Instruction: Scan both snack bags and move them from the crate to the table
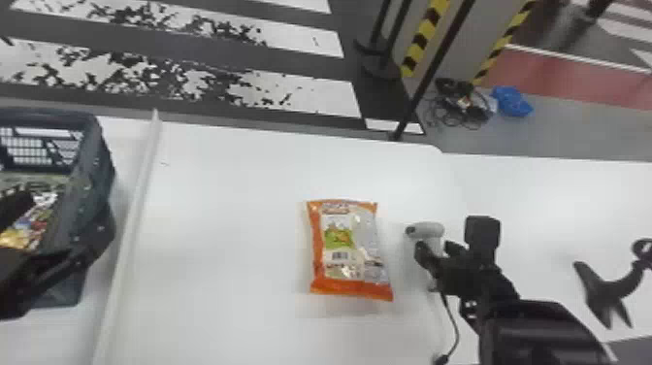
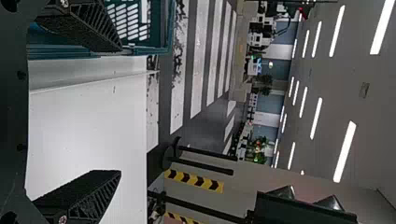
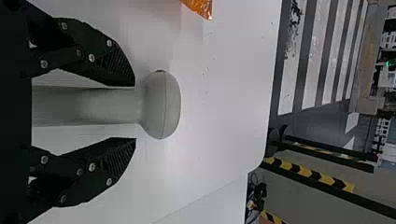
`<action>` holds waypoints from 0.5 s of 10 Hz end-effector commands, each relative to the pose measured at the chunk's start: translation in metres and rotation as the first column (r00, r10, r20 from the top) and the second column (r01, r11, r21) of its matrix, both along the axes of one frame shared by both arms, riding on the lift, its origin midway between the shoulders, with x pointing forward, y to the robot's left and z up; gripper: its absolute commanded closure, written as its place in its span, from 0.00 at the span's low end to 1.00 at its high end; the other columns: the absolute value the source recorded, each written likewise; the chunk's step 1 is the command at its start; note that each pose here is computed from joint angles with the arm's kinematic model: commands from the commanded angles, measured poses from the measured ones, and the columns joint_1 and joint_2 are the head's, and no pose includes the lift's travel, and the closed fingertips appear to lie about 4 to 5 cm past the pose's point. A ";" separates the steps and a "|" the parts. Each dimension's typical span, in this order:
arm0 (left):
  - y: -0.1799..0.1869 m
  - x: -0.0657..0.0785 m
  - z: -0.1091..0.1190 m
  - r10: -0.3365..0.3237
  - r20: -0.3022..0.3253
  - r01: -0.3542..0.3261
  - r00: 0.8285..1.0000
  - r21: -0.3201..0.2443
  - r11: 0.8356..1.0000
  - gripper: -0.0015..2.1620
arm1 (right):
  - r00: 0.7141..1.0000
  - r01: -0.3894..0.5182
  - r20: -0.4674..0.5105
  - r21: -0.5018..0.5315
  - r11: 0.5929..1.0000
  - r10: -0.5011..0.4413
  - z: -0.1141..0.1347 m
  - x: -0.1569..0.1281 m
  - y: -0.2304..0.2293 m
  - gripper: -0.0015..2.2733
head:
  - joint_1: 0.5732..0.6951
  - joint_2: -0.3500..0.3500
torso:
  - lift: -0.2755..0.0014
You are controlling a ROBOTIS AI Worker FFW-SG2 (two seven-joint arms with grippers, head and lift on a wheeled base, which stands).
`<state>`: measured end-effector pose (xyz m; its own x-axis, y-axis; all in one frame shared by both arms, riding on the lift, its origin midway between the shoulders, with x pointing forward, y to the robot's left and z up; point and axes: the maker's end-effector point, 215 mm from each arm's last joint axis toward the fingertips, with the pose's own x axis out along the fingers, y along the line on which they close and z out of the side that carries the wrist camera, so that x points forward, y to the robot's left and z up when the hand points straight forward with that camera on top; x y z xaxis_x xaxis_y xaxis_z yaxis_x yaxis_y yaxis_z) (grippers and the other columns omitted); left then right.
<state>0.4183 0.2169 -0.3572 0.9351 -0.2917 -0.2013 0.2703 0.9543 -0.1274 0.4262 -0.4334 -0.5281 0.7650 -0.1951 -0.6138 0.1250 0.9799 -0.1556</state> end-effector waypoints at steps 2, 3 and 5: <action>0.000 -0.001 0.000 0.001 -0.001 -0.001 1.000 -0.001 1.000 0.03 | 0.999 0.016 0.046 0.014 1.000 -0.017 0.018 -0.006 -0.004 0.05 | 1.00 0.09 | 0.68; 0.000 -0.001 0.000 0.001 -0.001 -0.001 1.000 -0.001 1.000 0.03 | 0.997 0.009 0.070 0.037 0.999 -0.012 0.030 -0.011 0.000 0.05 | 1.00 0.09 | 0.68; 0.000 -0.001 -0.001 0.001 -0.004 -0.001 1.000 -0.002 1.000 0.03 | 0.993 -0.029 0.120 0.212 0.977 0.003 0.050 -0.016 0.017 0.05 | 1.00 0.10 | 0.68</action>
